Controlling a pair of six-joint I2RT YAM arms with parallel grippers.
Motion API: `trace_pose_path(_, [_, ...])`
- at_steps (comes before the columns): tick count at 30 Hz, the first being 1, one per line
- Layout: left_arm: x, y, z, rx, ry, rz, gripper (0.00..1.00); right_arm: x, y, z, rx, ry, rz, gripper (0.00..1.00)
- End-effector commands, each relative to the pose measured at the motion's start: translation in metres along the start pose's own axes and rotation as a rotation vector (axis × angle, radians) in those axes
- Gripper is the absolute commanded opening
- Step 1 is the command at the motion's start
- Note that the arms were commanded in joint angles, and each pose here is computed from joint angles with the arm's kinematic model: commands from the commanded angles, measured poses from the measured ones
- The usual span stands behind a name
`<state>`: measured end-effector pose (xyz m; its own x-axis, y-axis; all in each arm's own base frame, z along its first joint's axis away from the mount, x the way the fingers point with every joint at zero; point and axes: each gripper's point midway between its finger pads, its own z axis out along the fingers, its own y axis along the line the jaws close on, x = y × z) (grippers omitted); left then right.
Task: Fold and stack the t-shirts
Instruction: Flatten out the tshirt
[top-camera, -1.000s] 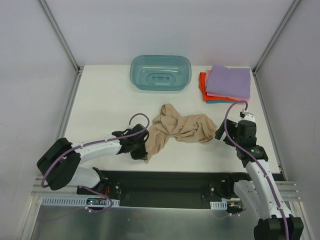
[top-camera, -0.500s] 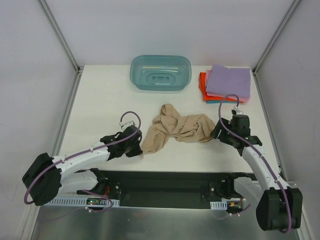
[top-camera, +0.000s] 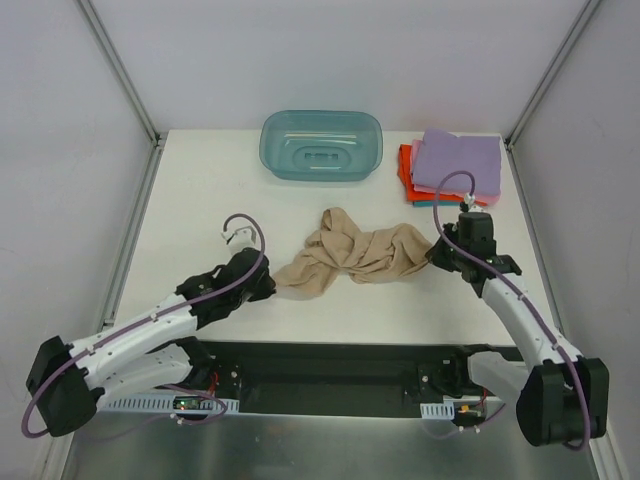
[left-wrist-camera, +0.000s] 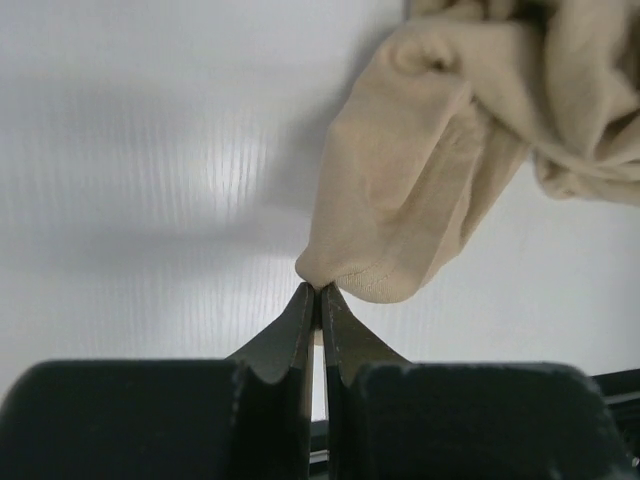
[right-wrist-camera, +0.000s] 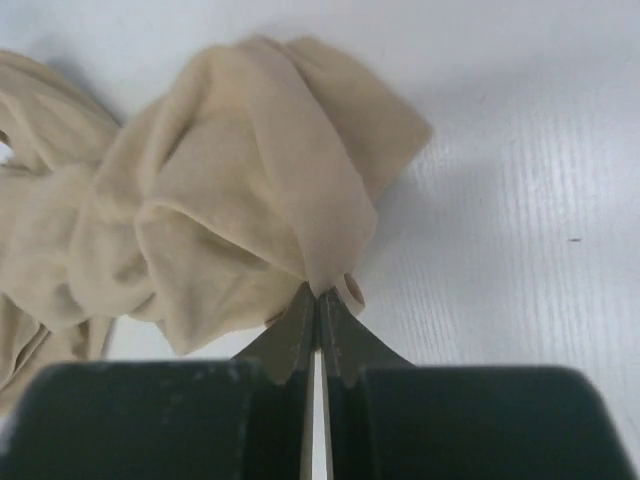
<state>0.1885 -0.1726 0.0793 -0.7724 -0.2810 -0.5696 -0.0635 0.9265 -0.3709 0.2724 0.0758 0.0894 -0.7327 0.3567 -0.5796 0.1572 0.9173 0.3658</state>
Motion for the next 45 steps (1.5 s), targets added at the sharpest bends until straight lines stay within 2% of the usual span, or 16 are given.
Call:
trace_pose_path(1, [-0.089,-0.024,-0.047,0.049,-0.319,0.037,0.00,-0.075,0.021,-0.061,-0.001,-0.265,-0.020,0.01])
trace_pose_path(6, [-0.169,-0.029,-0.122,0.039,-0.612,0.069,0.00,-0.123,0.030,-0.137,0.019,-0.453,-0.086,0.01])
trace_pose_path(9, [-0.212,-0.026,-0.182,0.034,-0.777,0.038,0.00,-0.151,0.040,-0.195,0.017,-0.575,-0.105,0.01])
trace_pose_path(13, [-0.255,-0.030,-0.278,0.149,-0.954,-0.006,0.00,-0.174,0.053,-0.269,-0.019,-0.717,-0.139,0.02])
trace_pose_path(19, [-0.280,-0.024,-0.388,0.309,-1.138,0.029,0.00,-0.179,0.077,-0.366,-0.159,-0.886,-0.204,0.04])
trace_pose_path(25, [-0.262,-0.037,-0.458,0.618,-1.205,0.108,0.00,-0.157,0.080,-0.430,-0.258,-1.009,-0.226,0.04])
trace_pose_path(28, [-0.258,-0.041,-0.476,0.692,-1.219,0.131,0.00,-0.147,0.081,-0.439,-0.290,-1.020,-0.235,0.05])
trace_pose_path(32, [-0.273,-0.060,-0.442,0.590,-1.161,0.159,0.00,-0.145,0.076,-0.413,-0.253,-0.934,-0.215,0.04])
trace_pose_path(34, [-0.284,-0.055,-0.405,0.423,-1.130,0.139,0.00,-0.147,0.067,-0.387,-0.187,-0.876,-0.186,0.04])
trace_pose_path(36, [-0.292,-0.053,-0.344,0.191,-1.049,0.156,0.00,-0.143,0.054,-0.335,-0.111,-0.765,-0.138,0.07])
trace_pose_path(38, [-0.296,-0.036,-0.287,-0.107,-0.989,0.129,0.00,-0.137,0.029,-0.271,0.035,-0.636,-0.094,0.07])
trace_pose_path(39, [-0.290,-0.032,-0.251,-0.189,-0.935,0.163,0.00,-0.137,0.013,-0.252,0.126,-0.608,-0.073,0.07])
trace_pose_path(40, [-0.286,-0.032,-0.225,-0.217,-0.890,0.184,0.00,-0.132,0.003,-0.230,0.184,-0.558,-0.067,0.07])
trace_pose_path(41, [-0.276,-0.050,-0.182,-0.142,-0.793,0.193,0.00,-0.121,-0.009,-0.199,0.243,-0.479,-0.054,0.07])
trace_pose_path(44, [-0.254,-0.019,-0.072,-0.175,-0.548,0.115,0.00,-0.104,-0.026,-0.133,0.336,-0.317,-0.038,0.07])
trace_pose_path(45, [-0.244,-0.009,-0.048,-0.220,-0.492,0.122,0.00,-0.087,-0.033,-0.094,0.350,-0.208,-0.043,0.10])
